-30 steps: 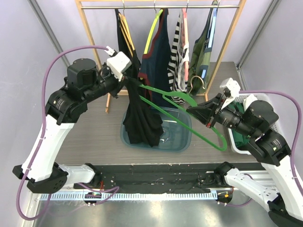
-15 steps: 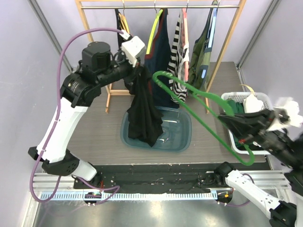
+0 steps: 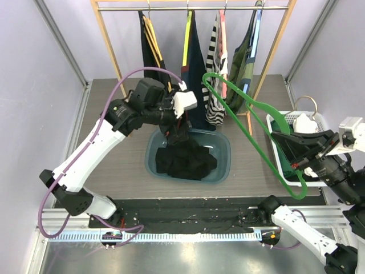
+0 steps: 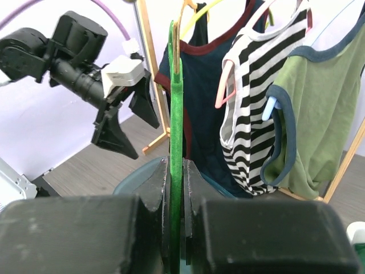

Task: Remove the tank top from the hanger
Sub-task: Place the hanger at the clothesline.

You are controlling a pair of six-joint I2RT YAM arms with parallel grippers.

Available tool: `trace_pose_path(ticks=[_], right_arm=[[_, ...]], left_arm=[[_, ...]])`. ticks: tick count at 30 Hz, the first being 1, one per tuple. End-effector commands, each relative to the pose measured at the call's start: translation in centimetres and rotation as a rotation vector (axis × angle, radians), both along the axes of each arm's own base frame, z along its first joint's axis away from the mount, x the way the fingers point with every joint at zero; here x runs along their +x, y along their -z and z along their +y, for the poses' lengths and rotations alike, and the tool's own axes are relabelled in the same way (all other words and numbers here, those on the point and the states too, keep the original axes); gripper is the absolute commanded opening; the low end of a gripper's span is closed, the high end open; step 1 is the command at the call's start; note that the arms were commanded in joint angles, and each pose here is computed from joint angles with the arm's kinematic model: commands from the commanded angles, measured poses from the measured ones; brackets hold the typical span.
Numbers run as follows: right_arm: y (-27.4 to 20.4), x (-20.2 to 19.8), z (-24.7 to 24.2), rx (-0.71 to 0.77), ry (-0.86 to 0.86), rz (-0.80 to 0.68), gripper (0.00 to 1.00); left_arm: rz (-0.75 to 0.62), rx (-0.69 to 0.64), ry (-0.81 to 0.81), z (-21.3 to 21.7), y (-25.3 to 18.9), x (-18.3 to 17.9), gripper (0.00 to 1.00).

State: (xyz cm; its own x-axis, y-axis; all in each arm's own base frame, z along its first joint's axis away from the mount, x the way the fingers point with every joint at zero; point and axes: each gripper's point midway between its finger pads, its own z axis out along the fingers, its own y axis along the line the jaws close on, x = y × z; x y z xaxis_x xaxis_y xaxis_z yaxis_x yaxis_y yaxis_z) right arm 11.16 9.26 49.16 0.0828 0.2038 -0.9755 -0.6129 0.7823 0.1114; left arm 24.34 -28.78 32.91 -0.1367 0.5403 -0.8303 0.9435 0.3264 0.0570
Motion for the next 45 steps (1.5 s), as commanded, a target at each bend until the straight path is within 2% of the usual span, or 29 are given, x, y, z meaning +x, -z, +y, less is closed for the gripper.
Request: trace_pose_path(ticks=[1, 7, 9, 15, 21, 31, 34, 37, 40, 41, 43, 44, 45], right_arm=[[-1.1, 1.2, 0.8, -0.005, 0.001, 0.000, 0.01], [0.9, 2.6, 4.2, -0.069, -0.120, 0.087, 0.01], [2.2, 2.5, 6.3, -0.120, -0.230, 0.117, 0.01], [6.7, 0.6, 12.0, -0.259, -0.639, 0.156, 0.01], [7.5, 0.3, 14.5, -0.267, -0.825, 0.094, 0.01], [6.3, 0.5, 15.1, -0.266, -0.865, 0.009, 0.01], [6.4, 0.4, 15.1, -0.266, -0.868, 0.010, 0.01], [6.7, 0.6, 14.9, -0.272, -0.848, 0.006, 0.01], [6.9, 0.9, 14.8, -0.280, -0.824, 0.002, 0.01], [7.0, 0.9, 14.8, -0.283, -0.821, 0.003, 0.01], [7.2, 1.3, 14.7, -0.288, -0.800, 0.005, 0.01], [7.2, 1.4, 14.7, -0.289, -0.794, 0.004, 0.01], [7.2, 1.4, 14.6, -0.290, -0.789, 0.002, 0.01]], left_arm=[[-0.147, -0.026, 0.065, 1.6, -4.2, -1.7, 1.00], [-0.260, -0.104, 0.131, 4.0, -10.2, -5.4, 1.00], [-0.278, -0.121, 0.184, 4.7, -11.1, -7.2, 1.00], [-0.275, -0.124, 0.323, 7.2, -11.0, -11.9, 1.00], [-0.133, -0.115, 0.454, 7.4, -7.5, -15.1, 1.00], [0.028, -0.111, 0.517, 6.0, -4.7, -15.5, 0.99], [0.017, -0.113, 0.521, 5.7, -4.9, -15.1, 0.97], [0.008, -0.123, 0.523, 5.5, -5.6, -14.9, 0.89], [0.014, -0.127, 0.527, 5.3, -6.0, -14.9, 0.71], [0.020, -0.123, 0.528, 5.2, -5.9, -14.8, 0.58], [0.019, -0.121, 0.526, 5.2, -5.8, -14.7, 0.45], [0.025, -0.118, 0.522, 5.2, -5.7, -14.6, 0.31], [0.026, -0.113, 0.519, 5.2, -5.6, -14.6, 0.25]])
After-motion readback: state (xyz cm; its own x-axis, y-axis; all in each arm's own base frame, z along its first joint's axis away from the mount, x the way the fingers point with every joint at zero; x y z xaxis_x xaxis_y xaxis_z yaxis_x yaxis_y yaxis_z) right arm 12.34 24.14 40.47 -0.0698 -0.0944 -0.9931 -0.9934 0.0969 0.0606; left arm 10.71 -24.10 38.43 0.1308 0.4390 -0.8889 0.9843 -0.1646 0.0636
